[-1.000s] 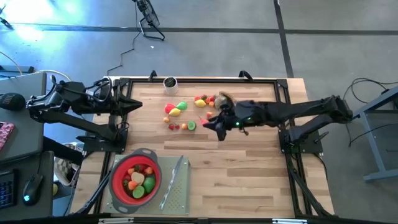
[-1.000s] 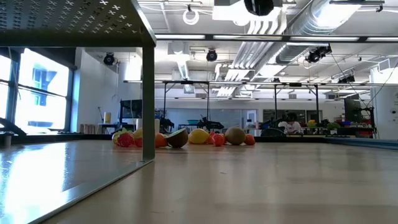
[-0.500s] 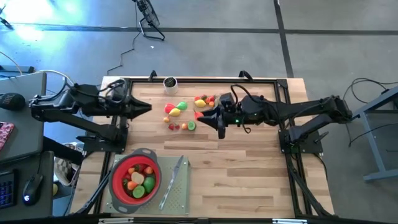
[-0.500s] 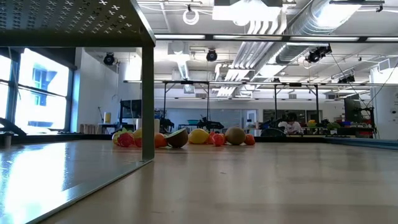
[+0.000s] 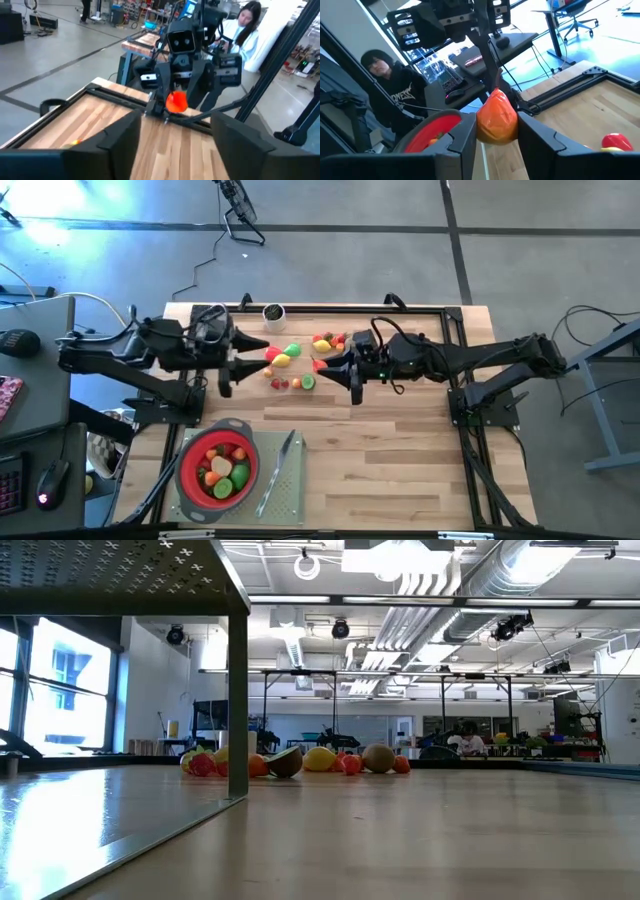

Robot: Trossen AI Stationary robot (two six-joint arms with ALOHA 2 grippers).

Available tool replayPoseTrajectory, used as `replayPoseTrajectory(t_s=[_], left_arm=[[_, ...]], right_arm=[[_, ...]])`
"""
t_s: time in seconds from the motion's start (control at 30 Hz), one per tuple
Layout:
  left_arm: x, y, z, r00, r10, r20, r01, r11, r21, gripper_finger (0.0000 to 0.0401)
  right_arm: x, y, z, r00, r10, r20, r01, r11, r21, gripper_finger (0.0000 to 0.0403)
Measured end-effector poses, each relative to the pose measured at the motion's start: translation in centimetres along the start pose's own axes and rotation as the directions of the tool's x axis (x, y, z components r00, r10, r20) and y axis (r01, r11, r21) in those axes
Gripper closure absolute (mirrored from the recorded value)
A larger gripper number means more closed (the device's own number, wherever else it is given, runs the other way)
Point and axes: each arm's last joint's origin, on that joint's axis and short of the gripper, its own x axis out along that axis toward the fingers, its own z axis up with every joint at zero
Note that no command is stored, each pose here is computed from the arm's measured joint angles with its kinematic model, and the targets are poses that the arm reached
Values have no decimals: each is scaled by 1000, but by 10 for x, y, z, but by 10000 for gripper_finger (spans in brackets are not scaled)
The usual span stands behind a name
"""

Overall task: Pick & Place Fruit
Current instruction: Put the pear into the red strainer bowl on the shelf

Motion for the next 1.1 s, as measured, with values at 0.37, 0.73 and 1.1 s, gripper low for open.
replayPoseTrajectory(t_s=[0.37,0.73,1.1], left_arm=[[53,-14,-16,998,-61,-25,62,997,35,132],[70,-20,-19,993,-119,5,118,981,-155,132],[80,-23,-23,990,-138,8,135,951,-279,132]], right_arm=[[0,3,3,999,50,19,-50,999,-2,283],[-1,10,8,987,155,49,-151,986,-65,283],[-1,10,8,987,152,51,-147,985,-94,283]])
